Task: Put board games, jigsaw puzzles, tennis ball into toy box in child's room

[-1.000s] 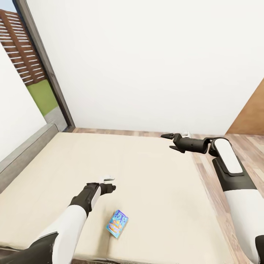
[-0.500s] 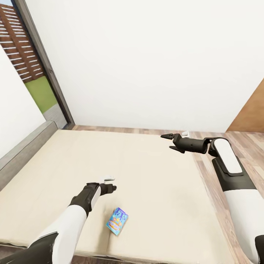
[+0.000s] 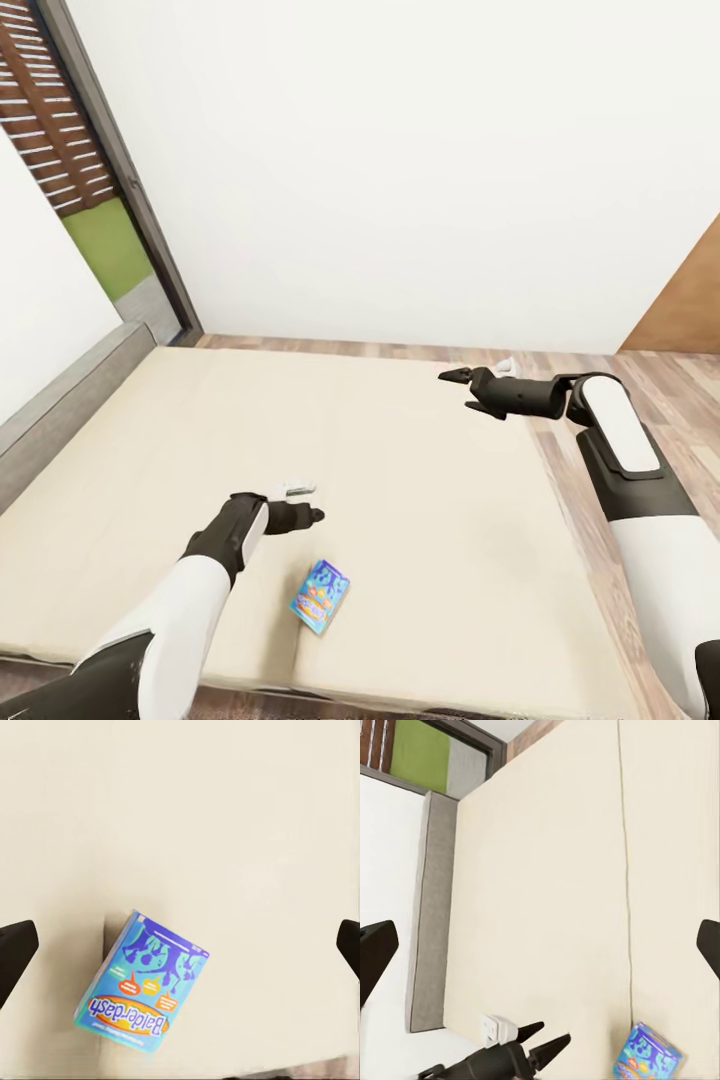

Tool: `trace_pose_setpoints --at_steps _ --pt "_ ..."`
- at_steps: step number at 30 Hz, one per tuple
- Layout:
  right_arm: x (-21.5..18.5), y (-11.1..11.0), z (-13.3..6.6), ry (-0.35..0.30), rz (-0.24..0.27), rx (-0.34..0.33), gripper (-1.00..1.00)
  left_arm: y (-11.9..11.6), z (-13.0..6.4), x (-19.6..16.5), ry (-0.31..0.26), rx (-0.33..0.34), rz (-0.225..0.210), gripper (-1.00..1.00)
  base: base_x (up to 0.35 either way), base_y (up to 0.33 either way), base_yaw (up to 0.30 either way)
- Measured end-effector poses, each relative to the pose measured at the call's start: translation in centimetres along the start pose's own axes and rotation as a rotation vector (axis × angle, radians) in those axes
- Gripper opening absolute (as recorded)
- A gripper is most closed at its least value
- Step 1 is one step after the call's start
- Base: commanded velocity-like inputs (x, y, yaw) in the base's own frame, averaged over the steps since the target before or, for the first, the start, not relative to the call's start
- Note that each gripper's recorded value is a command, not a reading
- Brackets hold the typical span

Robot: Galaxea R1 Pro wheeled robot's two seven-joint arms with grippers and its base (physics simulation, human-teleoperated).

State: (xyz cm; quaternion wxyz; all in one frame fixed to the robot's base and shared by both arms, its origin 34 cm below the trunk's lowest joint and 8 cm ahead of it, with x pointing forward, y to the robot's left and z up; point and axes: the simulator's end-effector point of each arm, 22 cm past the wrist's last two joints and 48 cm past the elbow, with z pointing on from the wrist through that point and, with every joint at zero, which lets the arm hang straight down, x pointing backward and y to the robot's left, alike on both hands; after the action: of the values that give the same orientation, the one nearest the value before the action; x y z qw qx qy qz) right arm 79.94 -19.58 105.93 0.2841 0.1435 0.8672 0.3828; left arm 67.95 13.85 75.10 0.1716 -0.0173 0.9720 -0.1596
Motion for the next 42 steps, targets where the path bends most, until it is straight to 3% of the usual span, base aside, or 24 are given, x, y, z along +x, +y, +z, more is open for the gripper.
trace_pose_setpoints --at_steps 3,10,14,22,29,42 --pt "-0.5 0.5 -0.1 -0.008 -0.021 0.01 1.0 0.0 -0.2 -0.6 0.014 0.006 -0.005 1.0 0.0 0.0 0.0" --pt "-0.9 2.6 0.7 -0.009 -0.094 0.035 1.0 -0.6 -1.9 -6.6 -0.013 0.01 0.006 1.0 0.0 0.0 0.0" --pt "-1.5 3.9 1.3 -0.014 -0.12 0.057 1.0 -0.5 -2.1 -7.6 -0.016 0.007 0.008 1.0 0.0 0.0 0.0" --pt "-3.1 5.4 2.0 -0.035 -0.153 0.114 1.0 -0.2 -1.7 -7.7 -0.006 0.004 0.005 1.0 0.0 0.0 0.0" --pt "-4.6 7.1 2.1 -0.052 -0.173 0.116 1.0 -0.1 -1.2 -7.5 0.003 0.004 0.001 1.0 0.0 0.0 0.0" --pt "-4.1 6.0 3.5 -0.026 -0.166 0.141 1.0 0.3 -0.2 -6.7 0.019 0.002 -0.003 1.0 0.0 0.0 0.0"
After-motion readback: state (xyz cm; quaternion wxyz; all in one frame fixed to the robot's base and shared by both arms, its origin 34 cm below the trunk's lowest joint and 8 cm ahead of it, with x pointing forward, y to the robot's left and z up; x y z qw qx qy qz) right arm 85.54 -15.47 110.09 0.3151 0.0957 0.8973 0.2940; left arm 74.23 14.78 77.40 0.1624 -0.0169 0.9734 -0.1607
